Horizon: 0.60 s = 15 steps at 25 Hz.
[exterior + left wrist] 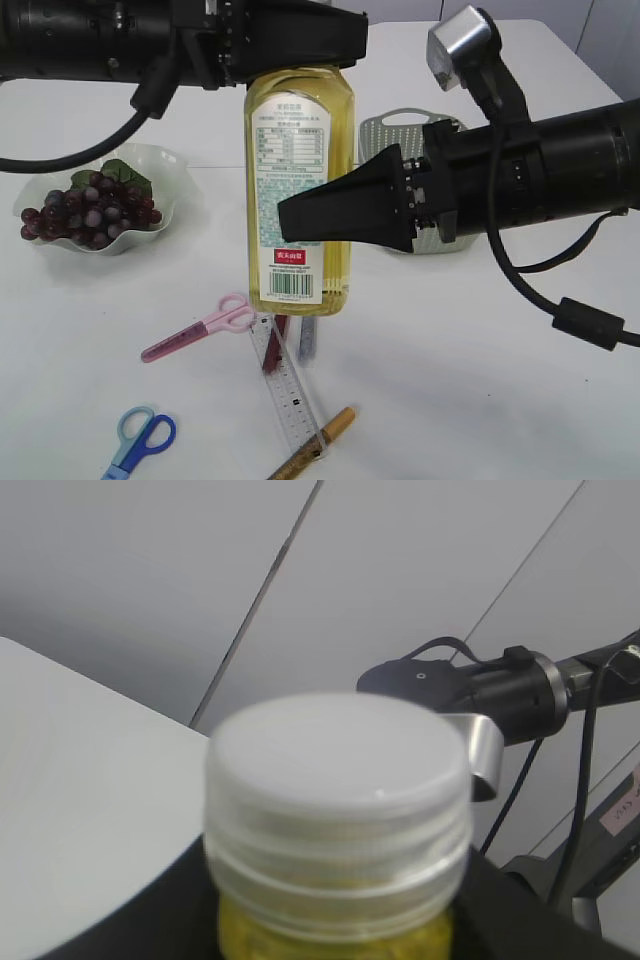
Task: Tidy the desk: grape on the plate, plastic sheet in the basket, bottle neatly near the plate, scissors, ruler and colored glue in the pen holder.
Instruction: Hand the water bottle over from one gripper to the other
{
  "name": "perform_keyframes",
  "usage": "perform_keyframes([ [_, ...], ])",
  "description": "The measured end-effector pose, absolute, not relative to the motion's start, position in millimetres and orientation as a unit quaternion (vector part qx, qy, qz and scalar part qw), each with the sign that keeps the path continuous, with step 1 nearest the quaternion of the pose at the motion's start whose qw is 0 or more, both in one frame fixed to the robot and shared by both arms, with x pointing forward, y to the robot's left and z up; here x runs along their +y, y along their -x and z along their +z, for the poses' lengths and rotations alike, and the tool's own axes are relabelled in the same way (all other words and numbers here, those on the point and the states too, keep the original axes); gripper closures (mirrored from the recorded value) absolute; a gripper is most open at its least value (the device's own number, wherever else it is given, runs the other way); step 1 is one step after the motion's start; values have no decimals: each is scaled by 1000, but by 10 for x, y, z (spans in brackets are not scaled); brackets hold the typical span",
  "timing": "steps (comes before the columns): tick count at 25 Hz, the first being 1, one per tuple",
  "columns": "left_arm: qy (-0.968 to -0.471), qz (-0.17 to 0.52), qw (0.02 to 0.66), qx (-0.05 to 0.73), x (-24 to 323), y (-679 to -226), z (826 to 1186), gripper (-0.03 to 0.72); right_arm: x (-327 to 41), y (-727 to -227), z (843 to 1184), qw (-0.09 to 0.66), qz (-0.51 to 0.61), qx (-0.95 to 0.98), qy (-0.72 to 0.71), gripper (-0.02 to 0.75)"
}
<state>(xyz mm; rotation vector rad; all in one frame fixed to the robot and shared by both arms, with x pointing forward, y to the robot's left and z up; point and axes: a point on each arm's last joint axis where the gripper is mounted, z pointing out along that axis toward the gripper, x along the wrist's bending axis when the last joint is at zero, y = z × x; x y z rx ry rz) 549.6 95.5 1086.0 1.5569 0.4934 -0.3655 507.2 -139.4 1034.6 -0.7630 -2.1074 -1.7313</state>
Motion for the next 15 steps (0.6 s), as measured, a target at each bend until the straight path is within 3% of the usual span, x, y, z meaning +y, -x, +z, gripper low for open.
perform_keyframes([
  [15,-704,-168,654,223,984,-5430,10922,377,-1394,-5043,10346,179,-595,-733,276,90],
])
